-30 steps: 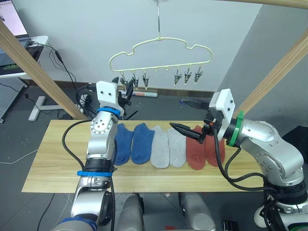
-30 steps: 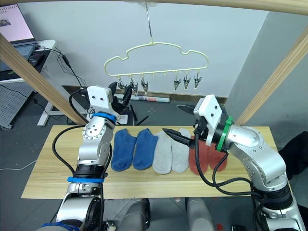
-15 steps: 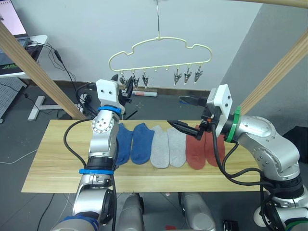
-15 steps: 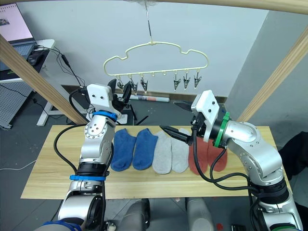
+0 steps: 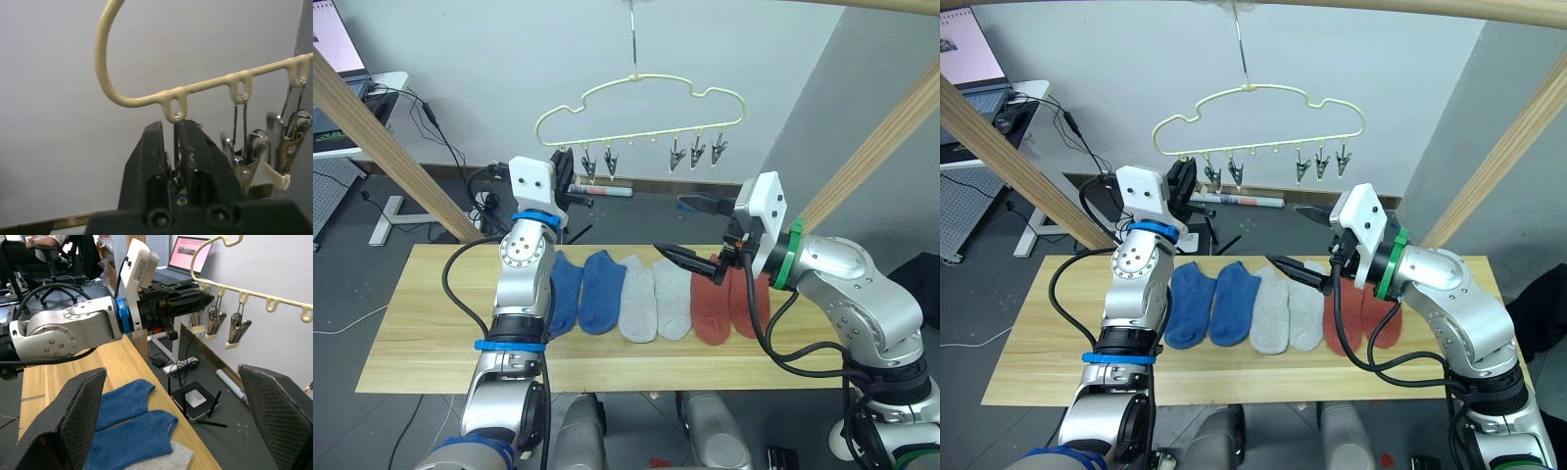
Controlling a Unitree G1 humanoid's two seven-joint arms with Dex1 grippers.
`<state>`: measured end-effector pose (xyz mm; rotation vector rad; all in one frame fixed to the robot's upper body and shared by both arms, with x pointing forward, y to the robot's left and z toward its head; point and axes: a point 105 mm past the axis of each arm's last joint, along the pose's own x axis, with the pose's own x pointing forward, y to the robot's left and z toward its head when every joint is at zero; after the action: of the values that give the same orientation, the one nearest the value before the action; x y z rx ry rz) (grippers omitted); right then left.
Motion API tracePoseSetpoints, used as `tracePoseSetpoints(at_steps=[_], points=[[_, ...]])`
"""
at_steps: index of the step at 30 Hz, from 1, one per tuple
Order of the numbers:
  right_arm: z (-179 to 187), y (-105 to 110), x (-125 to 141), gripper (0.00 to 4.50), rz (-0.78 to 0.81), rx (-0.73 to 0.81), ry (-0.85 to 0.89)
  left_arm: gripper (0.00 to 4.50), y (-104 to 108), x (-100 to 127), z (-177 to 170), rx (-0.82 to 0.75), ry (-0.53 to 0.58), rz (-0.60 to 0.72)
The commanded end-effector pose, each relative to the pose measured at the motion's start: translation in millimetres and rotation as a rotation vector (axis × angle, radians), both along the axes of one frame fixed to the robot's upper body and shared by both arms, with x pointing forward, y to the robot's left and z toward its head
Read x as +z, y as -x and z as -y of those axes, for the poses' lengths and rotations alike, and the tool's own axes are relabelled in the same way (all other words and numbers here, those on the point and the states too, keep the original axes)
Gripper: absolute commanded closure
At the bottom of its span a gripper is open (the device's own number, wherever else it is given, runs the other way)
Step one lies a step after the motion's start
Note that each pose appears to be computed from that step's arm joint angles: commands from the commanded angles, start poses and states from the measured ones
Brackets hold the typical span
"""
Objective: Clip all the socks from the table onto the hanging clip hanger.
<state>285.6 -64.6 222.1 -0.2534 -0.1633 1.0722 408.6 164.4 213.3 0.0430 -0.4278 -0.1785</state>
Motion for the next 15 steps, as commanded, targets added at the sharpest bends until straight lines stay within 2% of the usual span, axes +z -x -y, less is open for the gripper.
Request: tracePoseSetpoints(at_steps=[1, 4, 8, 11, 15], points=[[15.6, -6.9, -3.7, 0.00, 0.011, -0.106, -0.004, 4.48, 5.6, 18.3, 1.3, -0.003, -0.013, 0.071], [44.6, -21.9, -32.6, 0.00, -0.026, -0.319, 0.050, 4.48, 7.2, 20.6, 1.8, -0.005, -0.019, 0.077], [93.7, -36.6, -87.2, 0.00, -0.128, -0.649, 0.090, 4.48, 10.4, 23.2, 3.9, -0.016, -0.044, 0.085], [115.7, -44.3, -114.7, 0.00, -0.186, -0.782, 0.080, 4.48, 11.2, 23.8, 3.0, -0.016, -0.051, 0.083], [131.9, -57.9, -144.4, 0.00, -0.236, -0.875, 0.068, 4.48, 11.4, 24.2, 2.3, -0.019, -0.059, 0.075]])
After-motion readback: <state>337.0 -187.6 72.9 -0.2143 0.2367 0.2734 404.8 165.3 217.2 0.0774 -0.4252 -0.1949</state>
